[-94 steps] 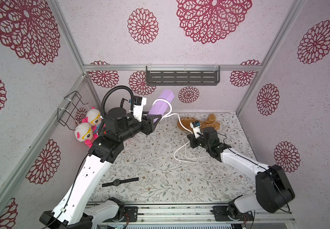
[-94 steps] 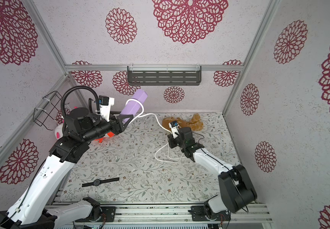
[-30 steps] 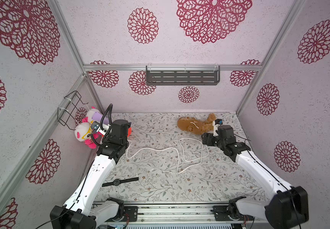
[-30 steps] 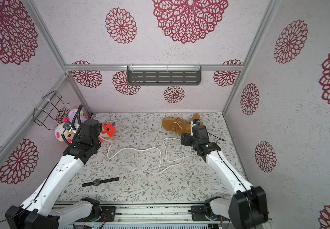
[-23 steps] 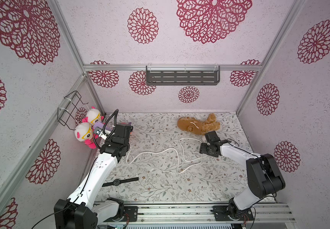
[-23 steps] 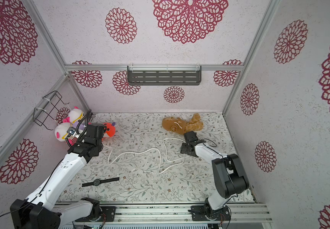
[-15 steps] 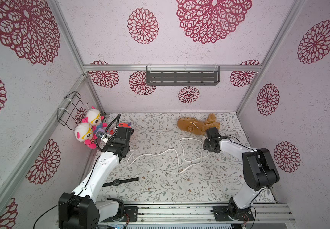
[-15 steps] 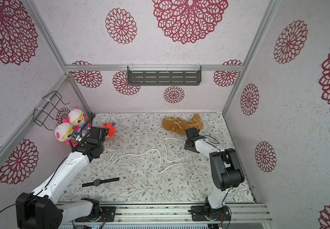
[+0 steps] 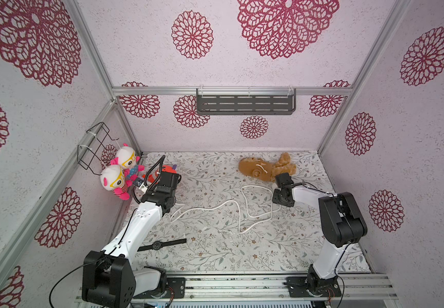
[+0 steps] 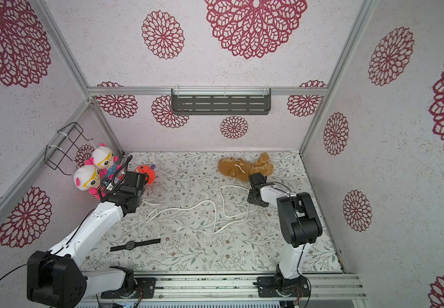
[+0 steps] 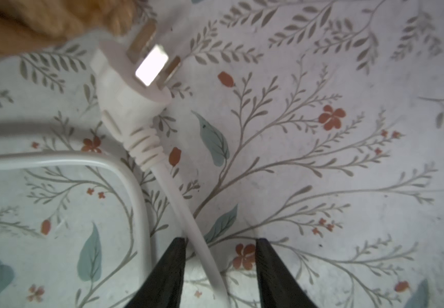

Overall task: Unwrap the cord wrapped around the power strip
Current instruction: Adjust the power cord at the center of the board.

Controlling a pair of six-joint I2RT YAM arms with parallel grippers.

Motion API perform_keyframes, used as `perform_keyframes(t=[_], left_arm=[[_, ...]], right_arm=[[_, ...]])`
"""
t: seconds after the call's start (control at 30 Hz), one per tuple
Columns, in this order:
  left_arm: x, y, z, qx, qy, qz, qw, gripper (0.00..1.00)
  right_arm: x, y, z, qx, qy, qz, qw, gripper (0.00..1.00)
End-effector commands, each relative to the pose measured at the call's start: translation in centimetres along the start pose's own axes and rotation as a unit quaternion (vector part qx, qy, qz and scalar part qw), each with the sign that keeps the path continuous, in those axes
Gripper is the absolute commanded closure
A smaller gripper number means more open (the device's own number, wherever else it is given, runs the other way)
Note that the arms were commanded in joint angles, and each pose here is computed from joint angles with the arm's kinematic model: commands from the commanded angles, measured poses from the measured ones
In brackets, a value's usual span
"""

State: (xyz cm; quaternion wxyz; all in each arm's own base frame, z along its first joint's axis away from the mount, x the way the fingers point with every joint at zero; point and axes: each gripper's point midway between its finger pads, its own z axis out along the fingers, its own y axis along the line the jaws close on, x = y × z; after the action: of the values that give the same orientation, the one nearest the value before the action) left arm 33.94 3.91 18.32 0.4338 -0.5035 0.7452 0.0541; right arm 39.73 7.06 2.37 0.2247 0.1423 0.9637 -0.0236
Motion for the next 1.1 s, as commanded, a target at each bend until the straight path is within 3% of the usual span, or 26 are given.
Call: perform_keyframes(t=[0.0,0.23,0.4,0.57,0.7,0.87,0.97,1.07], left_arm=[[-1.2,0.4,-0.3,0.003,-0.021,-0.022,1.0,1.0],[-2.2,1.0,-0.7,-0.002,-0.033,-0.02,0.999,1.0],[-5.0,3.6,-0.4,-0.042,-0.064,-0.033,0.997,1.0],[-9.6,7.4,-1.2,-0.076,-0.11,-0.086,0.987,1.0],[-13.1,8.2,-3.1,-0.075,-0.151,-0.099,0.981,1.0],[-14.9,4.1,-4.7,-0.001,-0.145,-0.091,0.985,1.0],[-13.7,-0.5,-5.5,0.06,-0.122,-0.062,0.989,1.0],[-11.2,-5.5,-6.1,0.121,-0.085,-0.036,0.988,1.0]], right_arm=[[-0.3,0.4,0.6,-0.004,0.004,-0.013,1.0,0.61],[-1.8,-2.4,2.0,0.047,-0.014,0.002,0.999,1.0],[-5.1,-8.8,0.0,0.106,-0.053,0.048,0.992,1.0],[-9.1,-16.3,-6.5,0.15,-0.123,0.131,0.972,1.0],[-12.4,-19.4,-12.8,0.173,-0.193,0.167,0.951,1.0],[-17.9,-17.2,-20.2,0.119,-0.282,0.167,0.937,1.0],[-21.3,-13.9,-23.3,0.054,-0.325,0.145,0.933,1.0],[-23.8,-11.3,-23.4,0.004,-0.324,0.133,0.937,1.0]])
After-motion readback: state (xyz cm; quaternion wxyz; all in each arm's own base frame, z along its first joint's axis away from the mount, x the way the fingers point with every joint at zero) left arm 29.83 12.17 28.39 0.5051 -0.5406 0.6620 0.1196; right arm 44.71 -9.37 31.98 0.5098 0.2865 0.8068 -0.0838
